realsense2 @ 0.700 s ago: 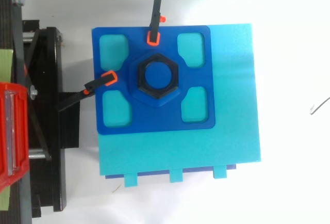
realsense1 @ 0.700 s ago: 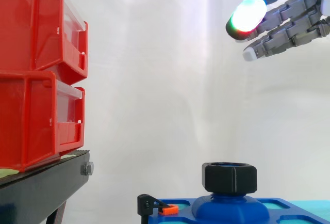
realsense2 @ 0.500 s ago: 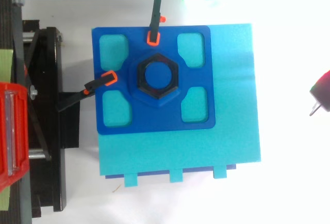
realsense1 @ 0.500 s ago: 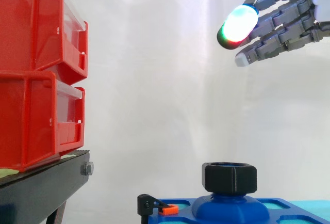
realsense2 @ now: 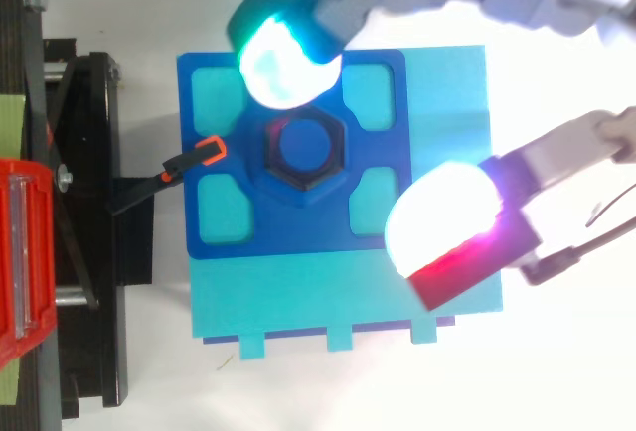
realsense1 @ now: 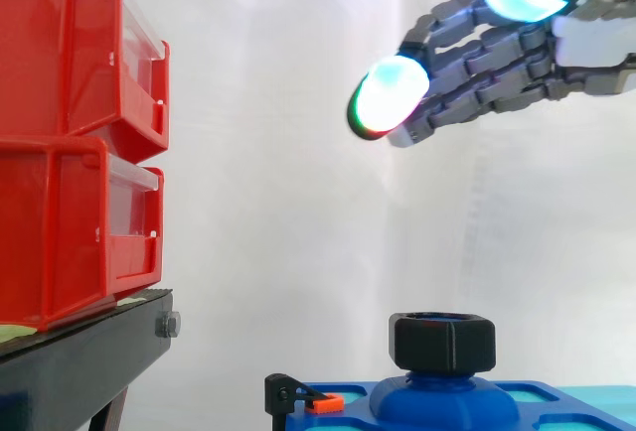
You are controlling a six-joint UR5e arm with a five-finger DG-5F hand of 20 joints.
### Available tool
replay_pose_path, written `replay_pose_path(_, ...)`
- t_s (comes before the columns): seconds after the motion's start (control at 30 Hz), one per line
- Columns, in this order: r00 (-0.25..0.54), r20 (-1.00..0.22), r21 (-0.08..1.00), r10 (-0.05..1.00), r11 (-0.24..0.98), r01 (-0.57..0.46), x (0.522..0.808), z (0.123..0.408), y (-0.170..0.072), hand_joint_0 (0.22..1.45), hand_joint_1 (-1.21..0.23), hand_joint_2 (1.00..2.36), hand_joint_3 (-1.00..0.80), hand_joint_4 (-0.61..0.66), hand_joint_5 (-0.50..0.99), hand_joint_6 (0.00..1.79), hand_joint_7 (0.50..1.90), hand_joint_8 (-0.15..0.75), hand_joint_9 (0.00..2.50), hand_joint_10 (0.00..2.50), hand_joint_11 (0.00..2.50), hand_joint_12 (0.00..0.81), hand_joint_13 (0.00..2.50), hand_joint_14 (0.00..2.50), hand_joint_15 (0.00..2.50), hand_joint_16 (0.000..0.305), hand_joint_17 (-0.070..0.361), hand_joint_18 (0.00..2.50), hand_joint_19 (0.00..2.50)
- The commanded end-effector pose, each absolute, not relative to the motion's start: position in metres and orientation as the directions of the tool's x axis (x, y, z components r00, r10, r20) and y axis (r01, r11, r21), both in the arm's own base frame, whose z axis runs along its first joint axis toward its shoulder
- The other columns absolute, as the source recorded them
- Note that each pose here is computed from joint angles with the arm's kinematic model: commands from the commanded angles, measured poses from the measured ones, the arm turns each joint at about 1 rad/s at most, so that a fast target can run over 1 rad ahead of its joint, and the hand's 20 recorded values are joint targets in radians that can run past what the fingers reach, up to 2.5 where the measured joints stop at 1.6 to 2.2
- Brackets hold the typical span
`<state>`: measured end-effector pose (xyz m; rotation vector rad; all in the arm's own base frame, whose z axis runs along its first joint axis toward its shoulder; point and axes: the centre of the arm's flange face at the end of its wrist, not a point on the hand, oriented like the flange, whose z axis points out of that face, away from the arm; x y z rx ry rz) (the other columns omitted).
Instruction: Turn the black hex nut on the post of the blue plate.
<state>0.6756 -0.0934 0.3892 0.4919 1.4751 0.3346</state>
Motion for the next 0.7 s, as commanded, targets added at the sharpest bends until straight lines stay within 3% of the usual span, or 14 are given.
replay_pose_path(0.0, 0.074, -0.892, 0.451, 0.445, 0.889, 0.086, 0.694, 0.378, -0.085, 0.45, -0.42, 1.0, -0.5, 0.16, -0.23, 0.5, 0.74, 0.242, 0.19, 0.0, 0.0, 0.385, 0.08, 0.0, 0.02, 0.058, 0.131, 0.0, 0.0)
replay_pose_path(0.2, 0.04, -0.908, 0.419, 0.418, 0.904, 0.083, 0.712, 0.362, -0.077, 0.45, -0.41, 1.0, -0.5, 0.16, -0.23, 0.5, 0.74, 0.246, 0.21, 0.0, 0.0, 0.383, 0.09, 0.0, 0.02, 0.058, 0.13, 0.0, 0.0)
replay_pose_path(0.47, 0.016, -0.967, 0.253, 0.252, 0.963, 0.097, 0.713, 0.359, -0.055, 0.45, -0.39, 1.0, -0.5, 0.17, -0.22, 0.5, 0.74, 0.246, 0.22, 0.0, 0.0, 0.382, 0.09, 0.0, 0.02, 0.057, 0.128, 0.0, 0.0)
replay_pose_path(0.67, -0.007, -0.973, 0.228, 0.23, 0.968, 0.107, 0.712, 0.357, -0.038, 0.46, -0.38, 1.0, -0.5, 0.19, -0.21, 0.5, 0.8, 0.247, 0.22, 0.0, 0.0, 0.381, 0.09, 0.0, 0.02, 0.057, 0.128, 0.0, 0.0)
